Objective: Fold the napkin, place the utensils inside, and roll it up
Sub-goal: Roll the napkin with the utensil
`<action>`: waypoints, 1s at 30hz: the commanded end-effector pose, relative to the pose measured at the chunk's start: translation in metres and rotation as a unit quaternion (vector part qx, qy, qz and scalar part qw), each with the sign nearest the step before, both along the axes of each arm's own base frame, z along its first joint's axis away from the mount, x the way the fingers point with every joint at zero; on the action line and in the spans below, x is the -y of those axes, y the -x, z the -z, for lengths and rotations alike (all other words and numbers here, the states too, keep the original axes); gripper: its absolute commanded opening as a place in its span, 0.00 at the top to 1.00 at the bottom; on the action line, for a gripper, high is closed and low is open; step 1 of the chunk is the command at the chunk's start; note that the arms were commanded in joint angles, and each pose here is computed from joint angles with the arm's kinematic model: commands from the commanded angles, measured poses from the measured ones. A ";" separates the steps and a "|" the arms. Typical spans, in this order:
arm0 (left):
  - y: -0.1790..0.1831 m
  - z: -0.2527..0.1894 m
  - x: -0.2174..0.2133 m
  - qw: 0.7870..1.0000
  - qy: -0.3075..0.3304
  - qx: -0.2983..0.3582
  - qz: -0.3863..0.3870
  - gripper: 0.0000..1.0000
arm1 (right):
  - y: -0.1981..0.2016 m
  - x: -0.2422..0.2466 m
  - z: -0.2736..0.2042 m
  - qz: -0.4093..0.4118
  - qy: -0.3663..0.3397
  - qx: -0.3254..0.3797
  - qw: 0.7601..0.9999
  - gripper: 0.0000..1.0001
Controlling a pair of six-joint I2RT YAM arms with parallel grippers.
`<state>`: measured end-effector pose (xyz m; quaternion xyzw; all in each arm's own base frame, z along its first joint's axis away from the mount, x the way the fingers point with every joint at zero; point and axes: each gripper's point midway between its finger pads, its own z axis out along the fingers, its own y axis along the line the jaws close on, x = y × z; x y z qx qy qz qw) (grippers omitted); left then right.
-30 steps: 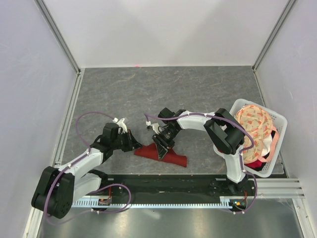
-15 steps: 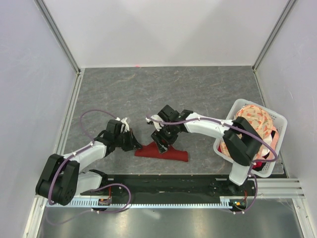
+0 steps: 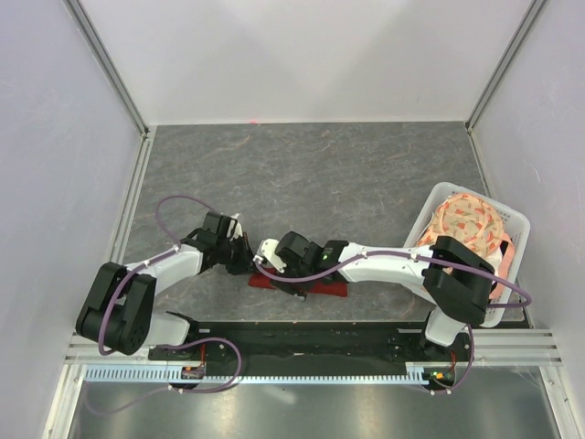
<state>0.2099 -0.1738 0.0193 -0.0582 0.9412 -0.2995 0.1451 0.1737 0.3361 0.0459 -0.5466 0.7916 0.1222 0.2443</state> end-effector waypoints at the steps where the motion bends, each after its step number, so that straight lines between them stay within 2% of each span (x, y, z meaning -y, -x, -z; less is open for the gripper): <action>1: -0.001 0.002 -0.002 1.000 -0.013 -0.011 0.002 0.98 | -0.011 -0.008 -0.004 -0.005 -0.012 0.043 0.999 0.27; 8: -0.005 -0.001 0.000 1.000 -0.012 -0.004 0.007 0.98 | -0.006 -0.005 0.020 -0.008 0.010 0.027 1.000 0.37; 13: -0.007 -0.002 0.002 1.000 -0.009 -0.004 0.014 0.98 | -0.006 -0.003 0.027 0.000 0.018 0.013 1.000 0.47; 16: -0.010 -0.005 0.002 1.000 -0.008 0.005 0.017 0.98 | -0.001 0.001 0.034 0.001 0.022 -0.022 1.000 0.56; 18: -0.015 -0.012 0.003 1.000 -0.006 0.019 0.017 0.91 | 0.009 0.000 0.037 -0.006 0.006 -0.074 0.997 0.59; 19: -0.019 -0.016 0.002 0.999 -0.009 0.031 0.015 0.79 | 0.013 0.001 0.037 -0.006 0.005 -0.097 0.995 0.61; 21: -0.027 -0.026 0.002 0.998 -0.012 0.054 0.011 0.63 | 0.018 0.003 0.039 -0.006 -0.009 -0.150 0.989 0.64; 22: -0.032 -0.029 -0.002 0.998 -0.022 0.065 0.002 0.50 | 0.020 0.005 0.040 -0.001 -0.008 -0.166 0.986 0.64; 23: -0.037 -0.038 -0.003 0.996 -0.024 0.084 -0.003 0.45 | 0.023 0.005 0.040 -0.002 -0.012 -0.182 0.983 0.64; 25: -0.042 -0.043 -0.012 0.994 -0.045 0.101 -0.023 0.39 | 0.025 0.005 0.036 0.002 -0.030 -0.224 0.974 0.65; 30: -0.040 -0.052 -0.025 0.989 -0.063 0.129 -0.043 0.37 | 0.025 0.008 0.036 0.018 -0.049 -0.313 0.948 0.65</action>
